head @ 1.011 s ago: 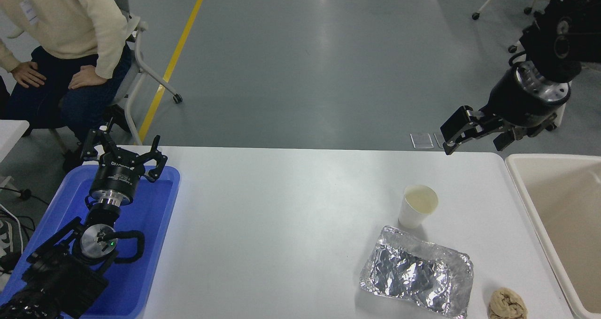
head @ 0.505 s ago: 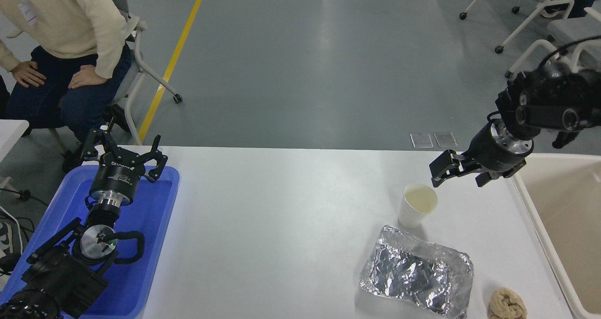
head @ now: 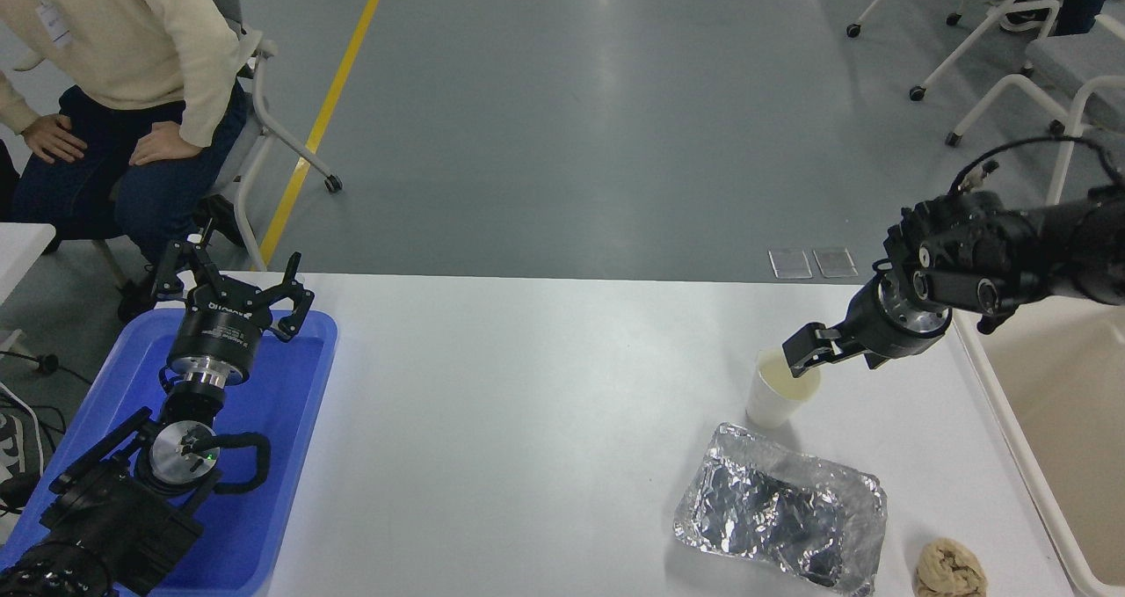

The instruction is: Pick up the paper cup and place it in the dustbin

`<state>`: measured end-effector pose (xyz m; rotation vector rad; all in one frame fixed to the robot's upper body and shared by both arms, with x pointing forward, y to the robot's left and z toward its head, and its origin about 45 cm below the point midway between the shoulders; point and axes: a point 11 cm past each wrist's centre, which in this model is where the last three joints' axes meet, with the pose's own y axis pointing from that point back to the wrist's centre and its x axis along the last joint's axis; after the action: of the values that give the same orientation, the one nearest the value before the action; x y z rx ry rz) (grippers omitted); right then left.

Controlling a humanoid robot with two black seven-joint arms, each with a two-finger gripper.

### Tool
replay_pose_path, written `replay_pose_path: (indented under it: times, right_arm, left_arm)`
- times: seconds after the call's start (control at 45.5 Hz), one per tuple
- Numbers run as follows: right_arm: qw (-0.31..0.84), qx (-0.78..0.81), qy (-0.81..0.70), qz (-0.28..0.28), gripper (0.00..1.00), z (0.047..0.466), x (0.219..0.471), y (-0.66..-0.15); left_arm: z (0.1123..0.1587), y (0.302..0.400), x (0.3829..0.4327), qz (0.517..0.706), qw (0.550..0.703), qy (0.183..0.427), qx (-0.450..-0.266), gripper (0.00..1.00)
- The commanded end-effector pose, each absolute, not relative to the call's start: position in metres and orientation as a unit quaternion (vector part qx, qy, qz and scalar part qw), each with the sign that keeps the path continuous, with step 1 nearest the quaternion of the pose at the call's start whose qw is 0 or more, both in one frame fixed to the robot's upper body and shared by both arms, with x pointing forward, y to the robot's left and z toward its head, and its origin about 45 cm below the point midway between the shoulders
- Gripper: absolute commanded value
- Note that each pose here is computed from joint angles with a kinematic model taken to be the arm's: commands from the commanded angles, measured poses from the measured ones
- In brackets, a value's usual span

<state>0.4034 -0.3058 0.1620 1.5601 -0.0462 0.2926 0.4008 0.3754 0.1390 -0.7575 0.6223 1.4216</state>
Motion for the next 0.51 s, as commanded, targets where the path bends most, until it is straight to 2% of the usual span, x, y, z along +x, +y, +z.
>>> replay_pose_path:
  times: [0.0, 0.132, 0.242, 0.396, 0.484]
  right_arm:
    - [0.701, 0.697, -0.029, 0.147, 0.96, 0.13, 0.401, -0.307]
    - [0.699, 0.697, -0.039, 0.158, 0.94, 0.125, 0.401, -0.309]
    - [0.7, 0.693, -0.046, 0.167, 0.87, 0.12, 0.4, -0.311]
    - [0.709, 0.681, -0.055, 0.174, 0.69, 0.114, 0.398, -0.316]
    - [0.709, 0.682, -0.055, 0.171, 0.5, 0.113, 0.397, -0.316]
  left_arm:
    - [0.1389, 0.3756, 0.4008, 0.626, 0.65, 0.274, -0.333, 1.0]
    - [0.139, 0.3757, 0.4008, 0.626, 0.649, 0.274, -0.334, 1.0]
    - [0.1389, 0.3756, 0.4008, 0.626, 0.65, 0.274, -0.333, 1.0]
    - [0.139, 0.3757, 0.4008, 0.626, 0.649, 0.274, -0.334, 1.0]
    - [0.139, 0.3757, 0.4008, 0.626, 0.649, 0.274, -0.334, 1.0]
